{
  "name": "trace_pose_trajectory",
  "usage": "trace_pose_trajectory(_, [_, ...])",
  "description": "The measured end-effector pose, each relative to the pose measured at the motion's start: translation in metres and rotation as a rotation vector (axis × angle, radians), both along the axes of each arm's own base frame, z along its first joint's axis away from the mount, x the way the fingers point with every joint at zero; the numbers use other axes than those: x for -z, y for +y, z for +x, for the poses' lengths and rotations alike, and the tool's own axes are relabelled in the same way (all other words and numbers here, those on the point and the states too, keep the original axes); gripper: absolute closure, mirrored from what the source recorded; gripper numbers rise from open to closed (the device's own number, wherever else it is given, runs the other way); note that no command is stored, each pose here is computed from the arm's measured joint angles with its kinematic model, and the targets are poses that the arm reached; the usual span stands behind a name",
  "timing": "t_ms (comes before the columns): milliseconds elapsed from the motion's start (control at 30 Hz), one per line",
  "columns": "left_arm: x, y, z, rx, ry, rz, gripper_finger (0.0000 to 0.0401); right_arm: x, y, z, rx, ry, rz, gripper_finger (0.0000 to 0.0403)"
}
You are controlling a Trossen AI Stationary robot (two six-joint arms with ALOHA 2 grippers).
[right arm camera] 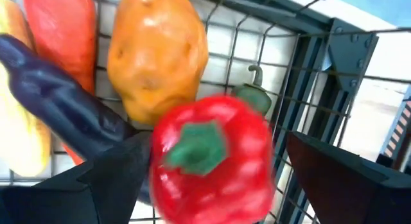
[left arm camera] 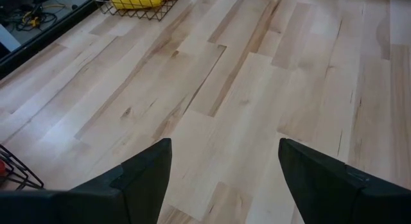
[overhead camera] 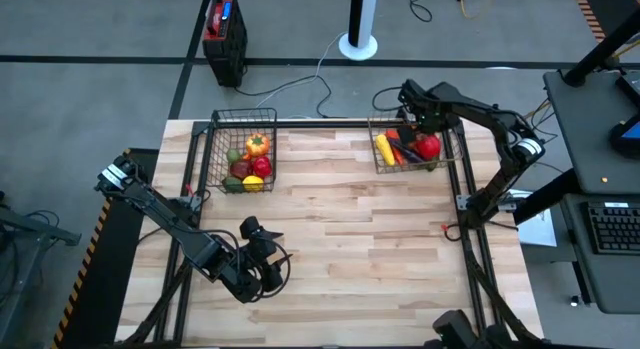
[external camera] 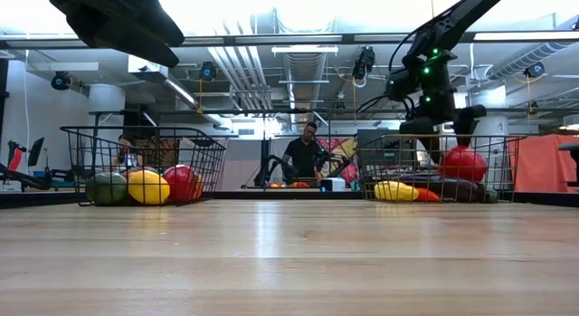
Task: Sort produce into baskets
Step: Put the red bell pepper into the right wire basket, then return to Home Position
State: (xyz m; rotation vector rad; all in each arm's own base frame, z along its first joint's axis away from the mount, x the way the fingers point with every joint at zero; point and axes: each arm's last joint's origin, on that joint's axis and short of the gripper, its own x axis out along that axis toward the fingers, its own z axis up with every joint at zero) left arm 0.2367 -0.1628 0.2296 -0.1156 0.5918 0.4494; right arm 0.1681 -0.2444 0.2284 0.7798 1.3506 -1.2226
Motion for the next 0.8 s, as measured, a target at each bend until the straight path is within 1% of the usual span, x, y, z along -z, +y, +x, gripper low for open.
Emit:
trace_pose_trajectory(167, [0.0,0.0,0.0,0.002,0.001,0.005,0.0133,-0.012,0.0,0.004,-0.016,-0.025,-0.037,0.0048])
trace_pose_trajectory(300, [0.0,0.001,0.0,-0.001,-0.005,0.033,0.0133,-0.026,0.008,0.009,-0.051,-0.061,-0.088,0.0048])
trace_pose_trajectory(433, [-0.001,0.001,0.0,-0.021,-0.027,0.067,0.0133,-0.052,0.028,0.016,-0.107,-0.123,-0.205,0.0048])
trace_pose_trajectory(567, [-0.004,0.001,0.001,-0.016,-0.033,0.073,0.0133,-0.084,0.064,0.026,-0.217,-0.258,-0.338,0.0048])
trace_pose_trajectory(633, [-0.009,-0.001,0.004,0.02,-0.033,0.113,0.0133,-0.098,0.087,0.033,-0.297,-0.354,-0.421,0.0048])
trace_pose_trajectory(667, [-0.011,-0.002,0.005,0.047,-0.034,0.152,0.0133,-0.104,0.1,0.036,-0.348,-0.409,-0.464,0.0048])
trace_pose_trajectory(733, [-0.018,-0.004,0.01,0.083,-0.061,0.258,0.0133,-0.11,0.126,0.045,-0.466,-0.532,-0.544,0.0048])
trace_pose_trajectory(800, [-0.027,-0.004,0.014,0.096,-0.089,0.38,0.0134,-0.11,0.152,0.053,-0.597,-0.663,-0.621,0.0048])
